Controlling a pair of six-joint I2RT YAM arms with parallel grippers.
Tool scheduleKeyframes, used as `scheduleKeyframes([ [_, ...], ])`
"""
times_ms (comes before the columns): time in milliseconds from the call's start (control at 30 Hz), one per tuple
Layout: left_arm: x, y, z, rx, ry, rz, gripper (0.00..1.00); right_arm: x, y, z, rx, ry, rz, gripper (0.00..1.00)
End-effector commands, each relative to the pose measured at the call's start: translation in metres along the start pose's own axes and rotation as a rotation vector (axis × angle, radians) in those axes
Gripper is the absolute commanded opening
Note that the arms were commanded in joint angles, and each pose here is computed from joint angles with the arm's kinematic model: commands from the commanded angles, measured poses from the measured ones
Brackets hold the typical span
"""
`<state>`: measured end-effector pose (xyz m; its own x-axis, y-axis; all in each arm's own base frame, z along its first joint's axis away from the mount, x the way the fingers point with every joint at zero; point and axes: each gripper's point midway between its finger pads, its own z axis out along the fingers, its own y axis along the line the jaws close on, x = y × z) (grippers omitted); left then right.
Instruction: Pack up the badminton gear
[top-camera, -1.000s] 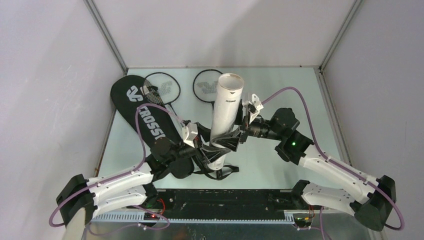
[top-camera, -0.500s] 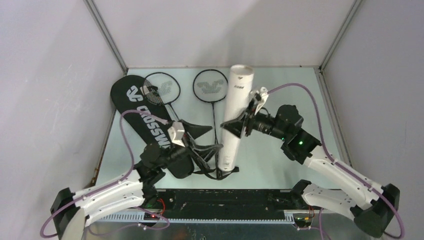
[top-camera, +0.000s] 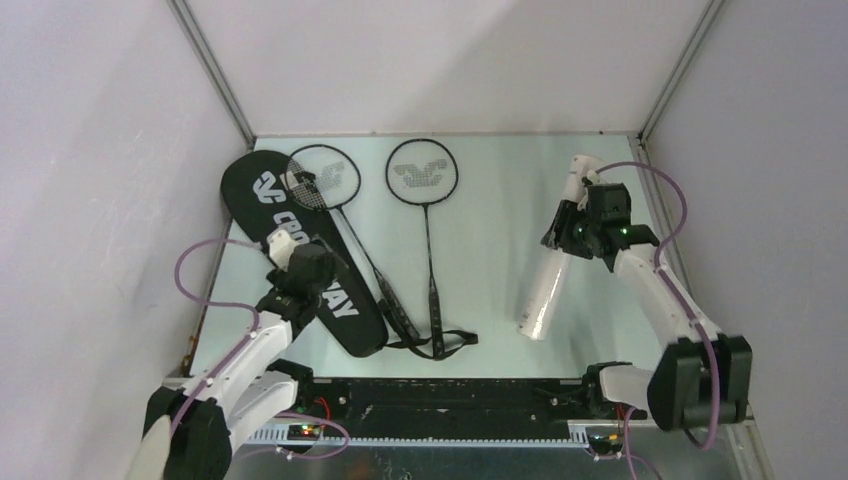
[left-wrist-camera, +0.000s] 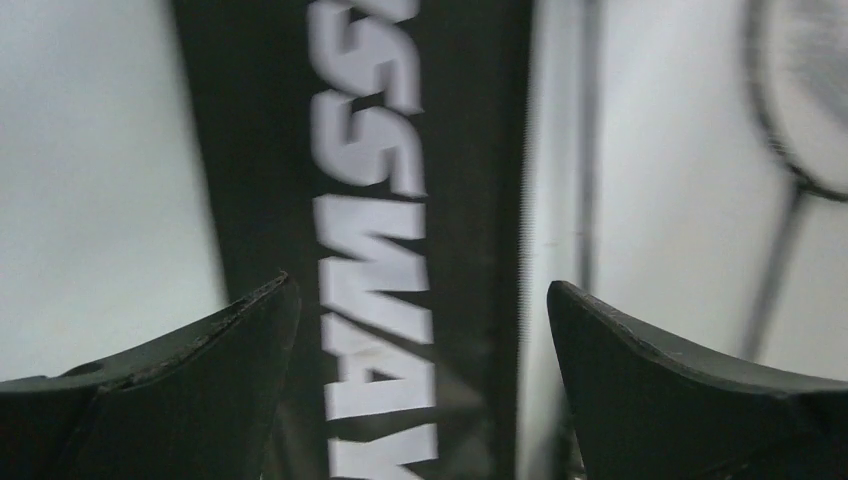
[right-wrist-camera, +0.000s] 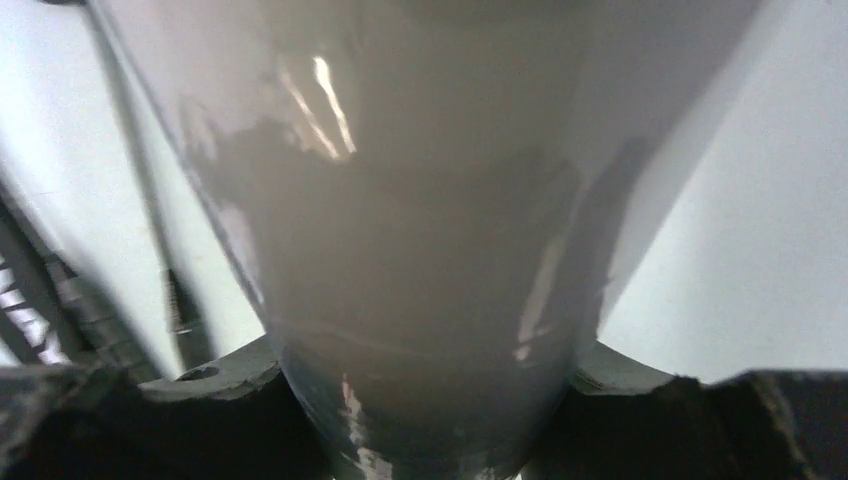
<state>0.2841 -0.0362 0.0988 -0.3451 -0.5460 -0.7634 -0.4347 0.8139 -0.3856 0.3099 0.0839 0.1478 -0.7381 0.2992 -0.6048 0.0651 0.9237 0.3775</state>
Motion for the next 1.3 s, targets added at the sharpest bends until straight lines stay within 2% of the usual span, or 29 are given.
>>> scheduleKeyframes([
  [0,-0.002,0.061,0.004,-0.293,-0.054,-0.125,1.00,0.003,-0.033,0.027,0.117,0.105,0.011,0.48],
  [133,0.000,0.084,0.005,-0.381,-0.078,-0.161,1.00,0.005,-0.049,0.059,0.175,0.195,-0.001,0.49],
  [267,0.010,0.085,0.016,-0.346,-0.042,-0.213,1.00,0.016,-0.061,0.079,0.225,0.272,0.000,0.51],
  [367,0.015,0.089,0.024,-0.353,-0.008,-0.237,1.00,0.021,-0.066,0.086,0.245,0.288,0.009,0.64],
  [400,0.019,0.091,0.027,-0.360,0.012,-0.228,0.93,0.021,-0.067,0.087,0.248,0.287,0.011,0.71],
  [433,0.018,0.086,0.030,-0.332,0.023,-0.216,0.90,0.020,-0.067,0.086,0.250,0.285,0.012,0.75],
  [467,0.020,0.086,0.033,-0.328,0.034,-0.206,0.88,0.020,-0.067,0.086,0.252,0.285,0.014,0.82],
  [500,0.018,0.080,0.036,-0.298,0.035,-0.202,0.88,0.018,-0.067,0.084,0.257,0.276,0.018,0.87],
  [533,0.020,0.078,0.039,-0.287,0.045,-0.196,0.88,0.018,-0.067,0.083,0.261,0.273,0.017,0.96],
  [567,0.020,0.073,0.043,-0.259,0.053,-0.195,0.89,0.016,-0.066,0.081,0.268,0.263,0.013,0.98],
  [633,0.022,0.066,0.048,-0.227,0.077,-0.196,0.88,0.014,-0.063,0.077,0.272,0.249,0.000,0.99],
  [967,0.028,0.052,0.065,-0.228,0.195,-0.144,0.56,-0.007,-0.022,0.050,0.205,0.126,-0.105,0.99],
  [1100,0.027,0.050,0.068,-0.231,0.207,-0.115,0.41,-0.015,0.014,0.029,0.130,0.041,-0.192,0.99],
  [1267,0.027,0.049,0.069,-0.222,0.220,-0.086,0.33,-0.008,0.063,0.003,-0.020,-0.019,-0.307,0.99],
])
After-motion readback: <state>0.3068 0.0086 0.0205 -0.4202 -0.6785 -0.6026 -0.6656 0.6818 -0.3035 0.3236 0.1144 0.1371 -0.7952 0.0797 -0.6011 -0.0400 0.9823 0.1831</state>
